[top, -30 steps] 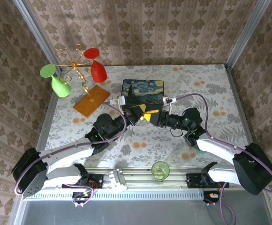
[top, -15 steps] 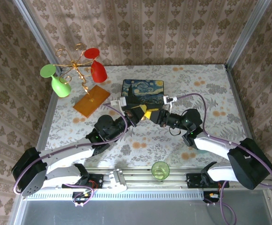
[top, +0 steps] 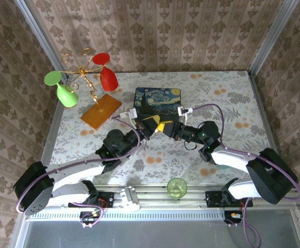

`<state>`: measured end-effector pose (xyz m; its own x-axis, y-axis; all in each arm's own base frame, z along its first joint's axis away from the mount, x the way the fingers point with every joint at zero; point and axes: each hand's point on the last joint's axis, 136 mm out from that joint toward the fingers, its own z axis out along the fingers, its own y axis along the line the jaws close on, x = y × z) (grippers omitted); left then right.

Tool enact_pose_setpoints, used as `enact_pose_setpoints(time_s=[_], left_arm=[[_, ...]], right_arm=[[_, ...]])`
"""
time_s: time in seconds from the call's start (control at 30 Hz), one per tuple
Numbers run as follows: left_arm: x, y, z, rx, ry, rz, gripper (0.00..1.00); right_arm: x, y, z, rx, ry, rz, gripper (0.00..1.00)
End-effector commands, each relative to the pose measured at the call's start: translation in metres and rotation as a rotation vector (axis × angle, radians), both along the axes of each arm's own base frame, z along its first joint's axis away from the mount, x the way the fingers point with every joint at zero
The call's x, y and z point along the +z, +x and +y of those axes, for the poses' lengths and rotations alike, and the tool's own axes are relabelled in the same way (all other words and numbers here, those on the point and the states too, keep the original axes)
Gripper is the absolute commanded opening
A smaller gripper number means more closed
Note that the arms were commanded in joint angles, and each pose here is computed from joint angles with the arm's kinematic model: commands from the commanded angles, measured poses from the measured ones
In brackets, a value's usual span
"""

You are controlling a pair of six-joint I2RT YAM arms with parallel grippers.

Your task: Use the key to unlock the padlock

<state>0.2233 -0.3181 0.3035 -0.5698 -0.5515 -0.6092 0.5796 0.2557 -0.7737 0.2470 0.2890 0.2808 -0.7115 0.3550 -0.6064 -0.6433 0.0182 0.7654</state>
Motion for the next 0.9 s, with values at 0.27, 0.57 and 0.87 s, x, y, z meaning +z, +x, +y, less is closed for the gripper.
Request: enact_pose_setpoints(time_s=[0.27, 0.57, 0.87], left_arm=[[-0.0012, 0.0004, 0.0044, 0.04, -0.039, 0.006, 0.0], [-0.0046, 0.0005, 0.0056, 0.045, -0.034, 0.008, 0.0], [-0.0061, 0.0013, 0.0074, 0.057, -0.036, 0.014, 0.0]], right_arm=[[0.0114, -0.0036, -0.0055, -0.023, 0.041, -0.046, 0.17], [0.0085, -0.0027, -0.008, -0.033, 0.038, -0.039, 0.16], [0.0058, -0.0029, -0.0104, -0.043, 0.035, -0.038, 0.06]])
